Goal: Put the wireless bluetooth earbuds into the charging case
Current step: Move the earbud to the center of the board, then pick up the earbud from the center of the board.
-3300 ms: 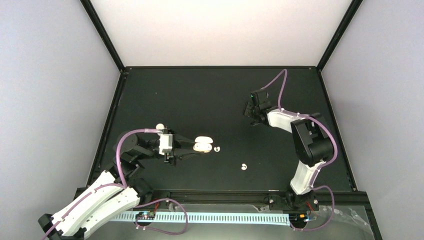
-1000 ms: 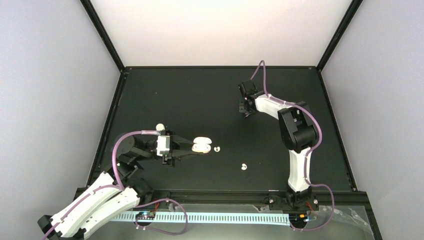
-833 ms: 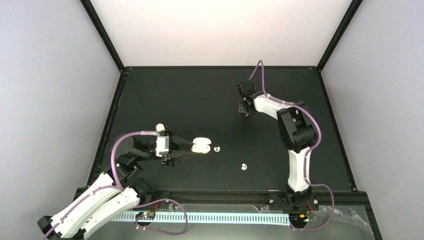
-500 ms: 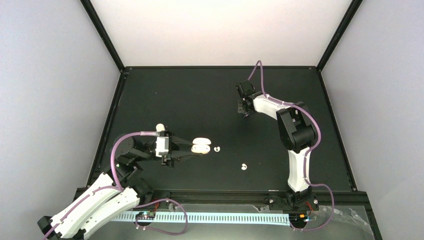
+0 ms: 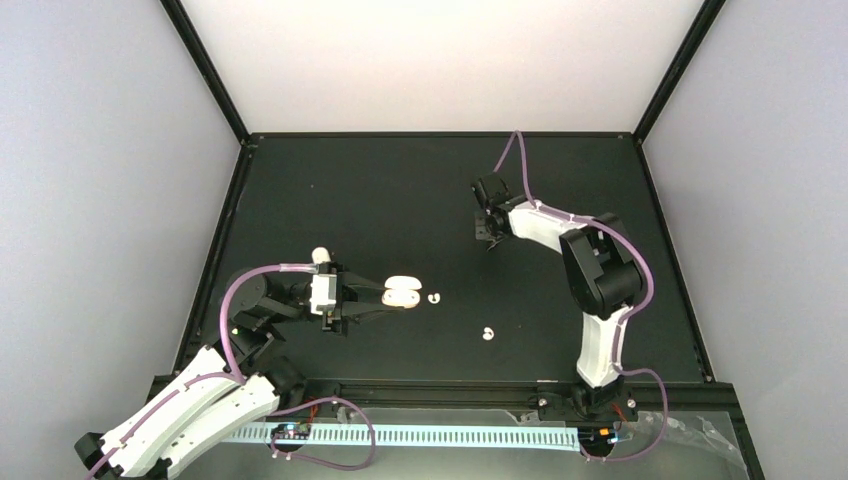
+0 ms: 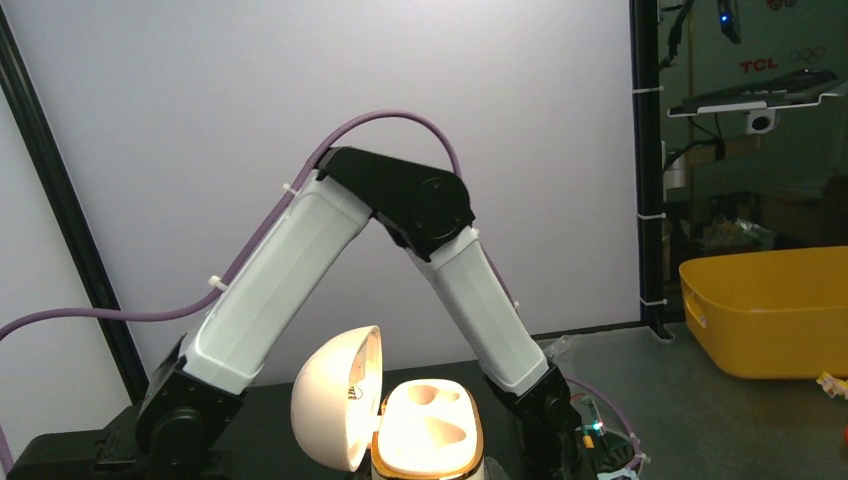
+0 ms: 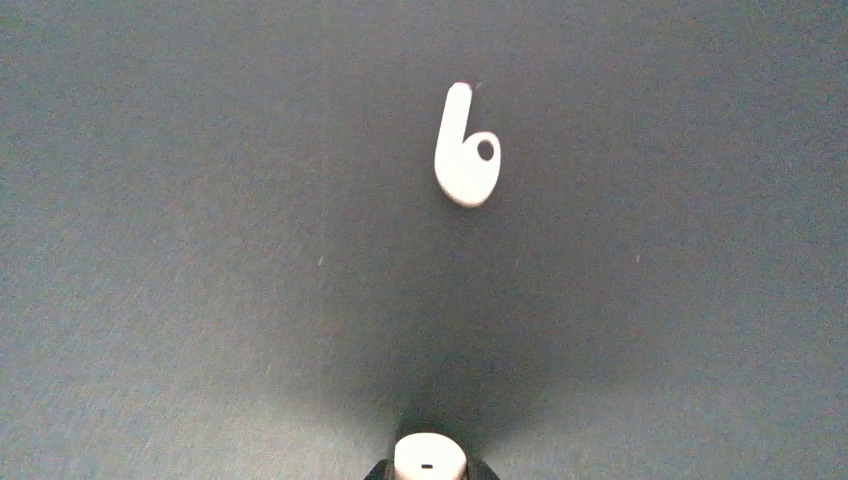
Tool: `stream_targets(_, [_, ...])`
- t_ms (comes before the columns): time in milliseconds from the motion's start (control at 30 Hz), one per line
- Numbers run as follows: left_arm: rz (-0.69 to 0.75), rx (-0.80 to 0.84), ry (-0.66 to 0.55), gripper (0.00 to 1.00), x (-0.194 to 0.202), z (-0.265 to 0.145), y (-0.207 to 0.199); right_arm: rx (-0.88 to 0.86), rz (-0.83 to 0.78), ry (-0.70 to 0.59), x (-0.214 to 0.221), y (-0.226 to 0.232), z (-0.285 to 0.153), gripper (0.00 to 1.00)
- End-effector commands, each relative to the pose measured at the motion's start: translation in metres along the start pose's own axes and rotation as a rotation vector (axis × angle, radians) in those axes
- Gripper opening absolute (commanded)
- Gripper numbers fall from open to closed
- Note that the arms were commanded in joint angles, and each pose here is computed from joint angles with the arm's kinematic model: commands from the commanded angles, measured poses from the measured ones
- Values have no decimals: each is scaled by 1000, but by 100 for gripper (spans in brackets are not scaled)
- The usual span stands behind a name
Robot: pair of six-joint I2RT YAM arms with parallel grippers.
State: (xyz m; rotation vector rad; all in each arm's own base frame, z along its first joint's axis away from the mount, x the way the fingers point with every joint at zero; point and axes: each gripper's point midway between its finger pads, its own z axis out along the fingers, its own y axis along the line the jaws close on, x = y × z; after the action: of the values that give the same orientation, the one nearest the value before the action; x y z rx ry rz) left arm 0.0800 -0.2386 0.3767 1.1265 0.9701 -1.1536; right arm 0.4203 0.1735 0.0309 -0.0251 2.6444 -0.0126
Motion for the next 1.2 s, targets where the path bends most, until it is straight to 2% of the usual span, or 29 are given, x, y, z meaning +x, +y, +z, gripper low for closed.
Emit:
stream_targets(0, [22,8,-27,2,-9,-1,-4,-37,-30,-18,12,9,-26,16])
stream_targets(167, [21,9,-27,2,-8,-1,-4,-74,-85,17,47,14,-47,17])
stream_targets(400, [12,12,-21,2,-6,1,-3,-74,-160,94,83,13,-52,17])
stream_targets(933, [18,15,-28,2,-9,0,-5,-56,-175,174,91,15,-43,23])
stream_targets(1167, [26,15,-35,2,-11,-2,-7,-28,-155,223,93,14,-42,29])
